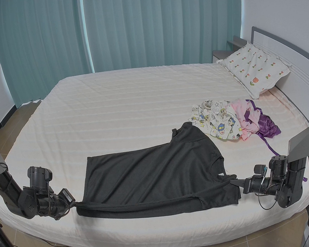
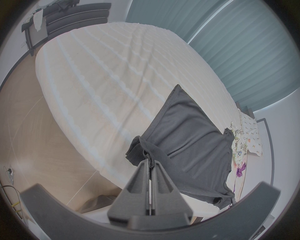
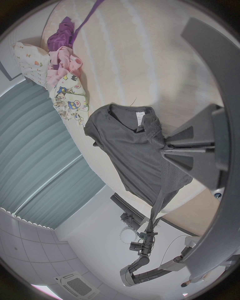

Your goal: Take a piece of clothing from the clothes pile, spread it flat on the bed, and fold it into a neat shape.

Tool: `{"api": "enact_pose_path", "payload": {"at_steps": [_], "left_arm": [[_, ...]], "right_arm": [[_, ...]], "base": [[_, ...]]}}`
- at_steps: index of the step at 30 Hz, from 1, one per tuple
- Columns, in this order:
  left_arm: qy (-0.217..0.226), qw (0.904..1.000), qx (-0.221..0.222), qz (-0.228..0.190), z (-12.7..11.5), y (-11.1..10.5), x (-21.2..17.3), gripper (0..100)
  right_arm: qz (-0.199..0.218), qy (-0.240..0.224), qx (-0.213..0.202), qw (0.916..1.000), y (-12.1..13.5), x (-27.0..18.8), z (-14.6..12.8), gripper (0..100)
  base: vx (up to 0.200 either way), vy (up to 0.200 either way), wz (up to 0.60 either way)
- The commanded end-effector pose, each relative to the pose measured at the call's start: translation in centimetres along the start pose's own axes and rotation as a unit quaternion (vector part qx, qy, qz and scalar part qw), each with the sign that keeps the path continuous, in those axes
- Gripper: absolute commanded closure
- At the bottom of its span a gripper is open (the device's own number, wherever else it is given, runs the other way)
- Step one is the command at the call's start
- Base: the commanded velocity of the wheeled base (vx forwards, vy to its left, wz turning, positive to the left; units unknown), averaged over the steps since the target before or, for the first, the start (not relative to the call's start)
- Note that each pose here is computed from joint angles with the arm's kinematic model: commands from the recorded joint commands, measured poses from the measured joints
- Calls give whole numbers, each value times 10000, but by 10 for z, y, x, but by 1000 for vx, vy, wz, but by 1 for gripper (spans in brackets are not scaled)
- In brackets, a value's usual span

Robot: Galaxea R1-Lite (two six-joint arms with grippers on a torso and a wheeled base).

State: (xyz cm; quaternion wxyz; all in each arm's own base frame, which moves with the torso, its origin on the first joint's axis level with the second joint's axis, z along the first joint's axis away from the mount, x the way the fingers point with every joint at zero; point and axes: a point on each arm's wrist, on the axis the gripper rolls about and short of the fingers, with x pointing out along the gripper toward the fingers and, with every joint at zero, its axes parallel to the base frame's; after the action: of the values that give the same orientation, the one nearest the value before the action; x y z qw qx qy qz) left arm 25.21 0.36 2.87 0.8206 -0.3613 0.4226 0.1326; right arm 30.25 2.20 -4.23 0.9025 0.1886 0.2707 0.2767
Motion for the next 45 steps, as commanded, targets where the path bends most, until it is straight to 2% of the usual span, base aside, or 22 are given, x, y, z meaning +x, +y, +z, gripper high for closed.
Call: {"api": "enact_pose_path", "payload": {"at_steps": [1, 8, 9, 15, 28, 37, 43, 44, 45], "left_arm": [[-103, 9999, 15, -75, 3, -2, -5, 100], [-252, 9995, -19, -168, 14, -8, -2, 100], [-345, 9992, -78, -179, 21, -9, 1, 100], [-314, 9993, -198, 5, 31, -4, 23, 100], [-172, 9996, -187, 104, 36, -6, 58, 100], [-369, 9984, -255, 347, 40, -11, 84, 100], [-373, 9985, -152, 360, 35, -17, 87, 100], [-379, 9985, -152, 355, 35, -17, 87, 100], [-379, 9986, -133, 335, 35, -19, 88, 0]], "right_arm": [[38, -175, -137, 9997, 7, -5, 10, 100], [40, -302, -189, 9994, 5, 0, 16, 100], [37, -353, -227, 9991, 2, 4, 18, 100], [-77, -377, -216, 9990, -8, 19, 17, 100], [-237, -242, -115, 9994, -19, 37, 15, 100], [-286, -274, -79, 9992, -25, 39, 15, 100], [-332, -264, -43, 9991, -28, 38, 13, 100], [-332, -264, -43, 9991, -28, 38, 13, 0], [-331, -270, -47, 9991, -28, 39, 14, 0]], "base": [[0, 0, 0], [0, 0, 0], [0, 0, 0], [0, 0, 0], [0, 0, 0], [0, 0, 0], [0, 0, 0], [0, 0, 0], [0, 0, 0]]}}
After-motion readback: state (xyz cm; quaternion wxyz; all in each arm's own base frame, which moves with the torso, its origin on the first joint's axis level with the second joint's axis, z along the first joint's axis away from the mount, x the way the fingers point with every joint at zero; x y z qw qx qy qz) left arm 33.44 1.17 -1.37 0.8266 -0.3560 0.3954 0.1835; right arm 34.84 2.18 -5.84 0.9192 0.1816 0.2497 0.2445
